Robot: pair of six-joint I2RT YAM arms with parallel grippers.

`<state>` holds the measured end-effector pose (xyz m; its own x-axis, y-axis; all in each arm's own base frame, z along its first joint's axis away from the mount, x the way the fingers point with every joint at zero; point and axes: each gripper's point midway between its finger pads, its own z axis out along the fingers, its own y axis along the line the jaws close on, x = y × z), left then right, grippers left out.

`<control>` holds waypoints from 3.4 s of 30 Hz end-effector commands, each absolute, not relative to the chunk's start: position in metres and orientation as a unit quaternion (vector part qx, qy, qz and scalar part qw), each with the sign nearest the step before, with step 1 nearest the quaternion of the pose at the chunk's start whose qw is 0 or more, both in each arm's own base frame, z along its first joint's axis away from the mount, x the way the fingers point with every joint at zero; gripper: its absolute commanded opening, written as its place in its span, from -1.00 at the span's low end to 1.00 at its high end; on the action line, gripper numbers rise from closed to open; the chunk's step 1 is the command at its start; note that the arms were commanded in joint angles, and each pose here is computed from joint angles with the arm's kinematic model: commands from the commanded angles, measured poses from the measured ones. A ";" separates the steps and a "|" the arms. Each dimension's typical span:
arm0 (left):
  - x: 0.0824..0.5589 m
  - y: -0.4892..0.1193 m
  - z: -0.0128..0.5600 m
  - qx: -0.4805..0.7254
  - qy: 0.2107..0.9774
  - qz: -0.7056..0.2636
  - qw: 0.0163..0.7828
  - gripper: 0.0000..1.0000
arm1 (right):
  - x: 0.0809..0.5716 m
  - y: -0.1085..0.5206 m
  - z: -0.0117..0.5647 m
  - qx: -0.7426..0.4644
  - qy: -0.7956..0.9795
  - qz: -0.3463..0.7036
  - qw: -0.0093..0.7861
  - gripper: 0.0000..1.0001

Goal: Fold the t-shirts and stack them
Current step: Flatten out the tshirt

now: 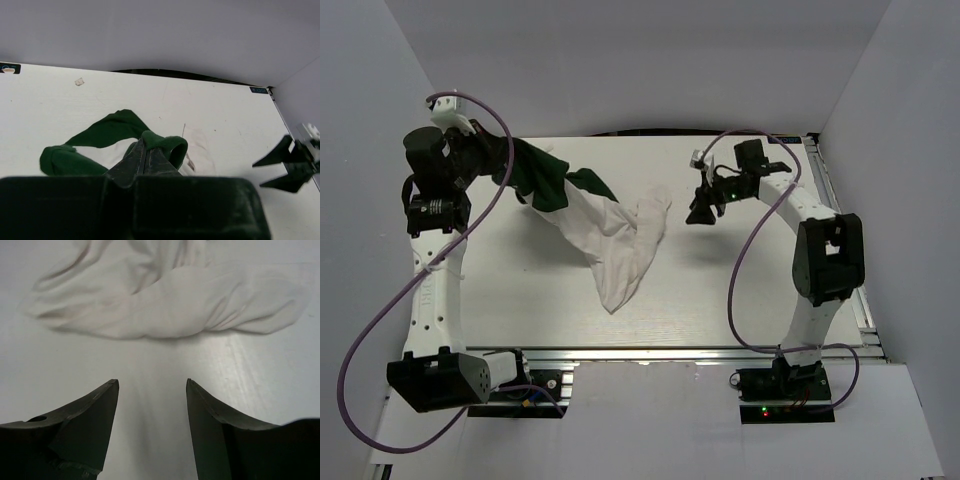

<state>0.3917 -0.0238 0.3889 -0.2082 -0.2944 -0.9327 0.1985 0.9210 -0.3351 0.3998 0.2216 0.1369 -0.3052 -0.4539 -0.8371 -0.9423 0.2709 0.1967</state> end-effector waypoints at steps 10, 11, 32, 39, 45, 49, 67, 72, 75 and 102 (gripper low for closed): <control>0.374 -0.026 0.416 -0.023 0.731 -0.193 0.654 -1.00 | 0.245 0.284 0.141 -0.766 0.406 0.350 0.354 0.32; 0.374 -0.025 0.415 -0.024 0.731 -0.192 0.655 -1.00 | 0.242 0.293 0.140 -0.780 0.386 0.339 0.358 0.32; 0.364 -0.027 0.402 -0.029 0.736 -0.197 0.647 -1.00 | 0.182 0.433 0.070 -0.810 0.392 0.318 0.299 0.07; 0.362 -0.028 0.402 -0.029 0.735 -0.200 0.647 -1.00 | 0.178 0.432 0.052 -0.817 0.399 0.304 0.283 0.05; 0.361 -0.027 0.402 -0.030 0.735 -0.197 0.648 -1.00 | 0.157 0.427 0.044 -0.828 0.382 0.312 0.267 0.04; 0.360 -0.028 0.403 -0.030 0.735 -0.197 0.648 -1.00 | 0.152 0.427 0.042 -0.828 0.384 0.315 0.261 0.03; 0.358 -0.029 0.402 -0.031 0.735 -0.199 0.647 -1.00 | 0.152 0.416 0.014 -0.834 0.405 0.295 0.234 -0.10; 0.358 -0.029 0.400 -0.032 0.737 -0.201 0.645 -1.00 | 0.160 0.419 0.008 -0.830 0.419 0.280 0.238 -0.46; 0.359 -0.028 0.399 -0.033 0.737 -0.199 0.645 -1.00 | 0.163 0.418 0.009 -0.826 0.426 0.275 0.247 -0.78; 0.381 -0.031 0.477 0.010 0.677 -0.205 0.707 -1.00 | 0.408 0.153 0.414 -0.471 0.565 0.153 0.660 -1.00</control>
<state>0.3864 -0.0296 0.4378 -0.1024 -0.2856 -0.9529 0.2633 0.9159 -0.3029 0.3862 0.1908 0.3629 0.2864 -0.3798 -0.8796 -0.8113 0.3923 -0.4336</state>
